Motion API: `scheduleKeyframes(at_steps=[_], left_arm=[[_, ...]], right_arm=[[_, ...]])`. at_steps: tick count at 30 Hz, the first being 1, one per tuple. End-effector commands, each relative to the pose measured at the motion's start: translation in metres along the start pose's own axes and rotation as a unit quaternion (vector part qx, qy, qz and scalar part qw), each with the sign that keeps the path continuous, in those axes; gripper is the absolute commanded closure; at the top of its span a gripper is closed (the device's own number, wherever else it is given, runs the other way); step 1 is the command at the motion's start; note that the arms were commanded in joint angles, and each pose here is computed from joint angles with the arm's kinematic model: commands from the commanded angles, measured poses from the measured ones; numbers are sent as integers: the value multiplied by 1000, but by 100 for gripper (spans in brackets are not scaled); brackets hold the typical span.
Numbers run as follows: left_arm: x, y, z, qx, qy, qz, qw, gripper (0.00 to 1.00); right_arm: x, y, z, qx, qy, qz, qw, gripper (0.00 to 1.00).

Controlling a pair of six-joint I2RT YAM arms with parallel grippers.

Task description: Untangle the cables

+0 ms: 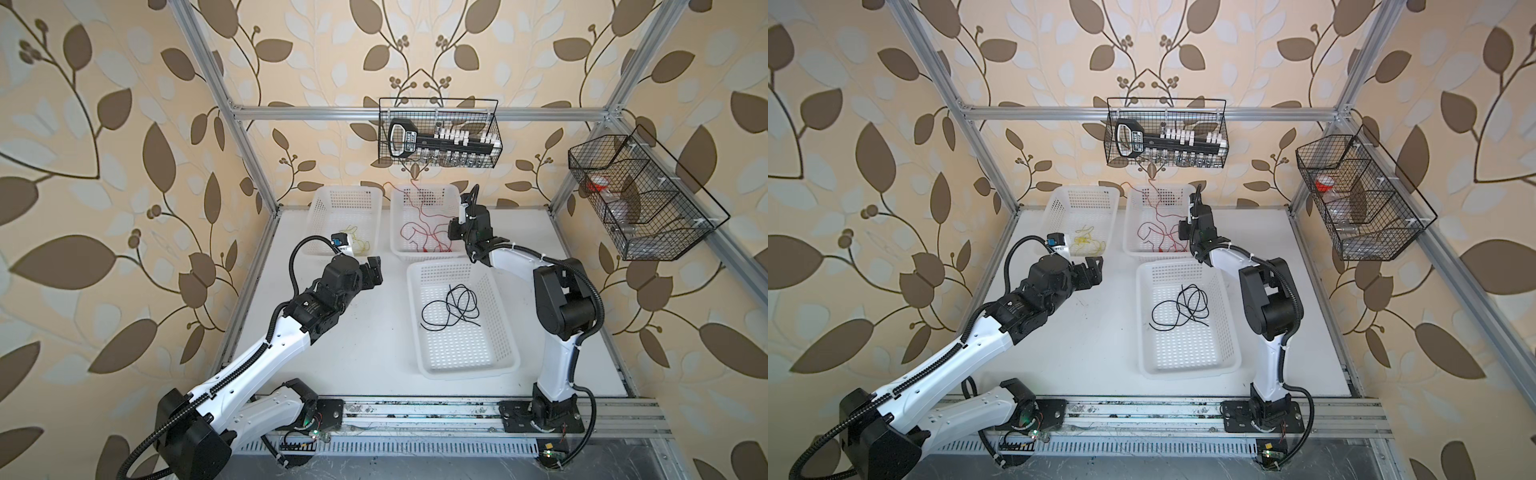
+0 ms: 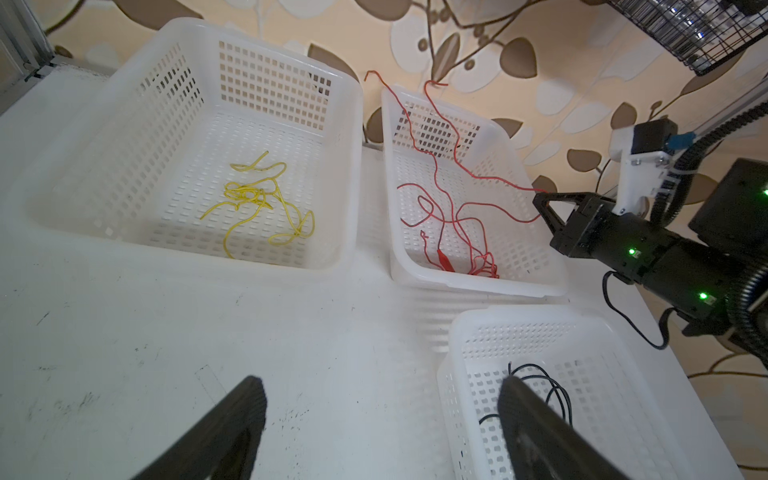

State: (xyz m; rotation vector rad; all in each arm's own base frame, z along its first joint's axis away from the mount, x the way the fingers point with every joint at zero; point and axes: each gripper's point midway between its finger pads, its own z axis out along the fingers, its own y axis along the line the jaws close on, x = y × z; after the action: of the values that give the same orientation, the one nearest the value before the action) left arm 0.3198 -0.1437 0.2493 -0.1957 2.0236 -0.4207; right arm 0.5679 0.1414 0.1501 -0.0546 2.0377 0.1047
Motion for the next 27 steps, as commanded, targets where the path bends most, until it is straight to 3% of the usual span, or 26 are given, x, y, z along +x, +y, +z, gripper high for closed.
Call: scheduleKeyframes(at_steps=[1, 11, 19, 27], left_arm=[[-5, 8, 0, -18, -16, 1, 1000, 11], [-4, 28, 1, -64, -18, 5, 998, 7], [-1, 52, 4, -107, -13, 4, 994, 3], [-3, 107, -3, -197, -28, -4, 980, 1]], right_arm=[[18, -7, 3, 18, 42, -3, 999, 94], [4, 14, -28, -47, 26, -1, 999, 47], [-8, 8, -65, -63, 5, 3, 998, 35], [-6, -45, -121, -9, -17, 24, 1000, 24]])
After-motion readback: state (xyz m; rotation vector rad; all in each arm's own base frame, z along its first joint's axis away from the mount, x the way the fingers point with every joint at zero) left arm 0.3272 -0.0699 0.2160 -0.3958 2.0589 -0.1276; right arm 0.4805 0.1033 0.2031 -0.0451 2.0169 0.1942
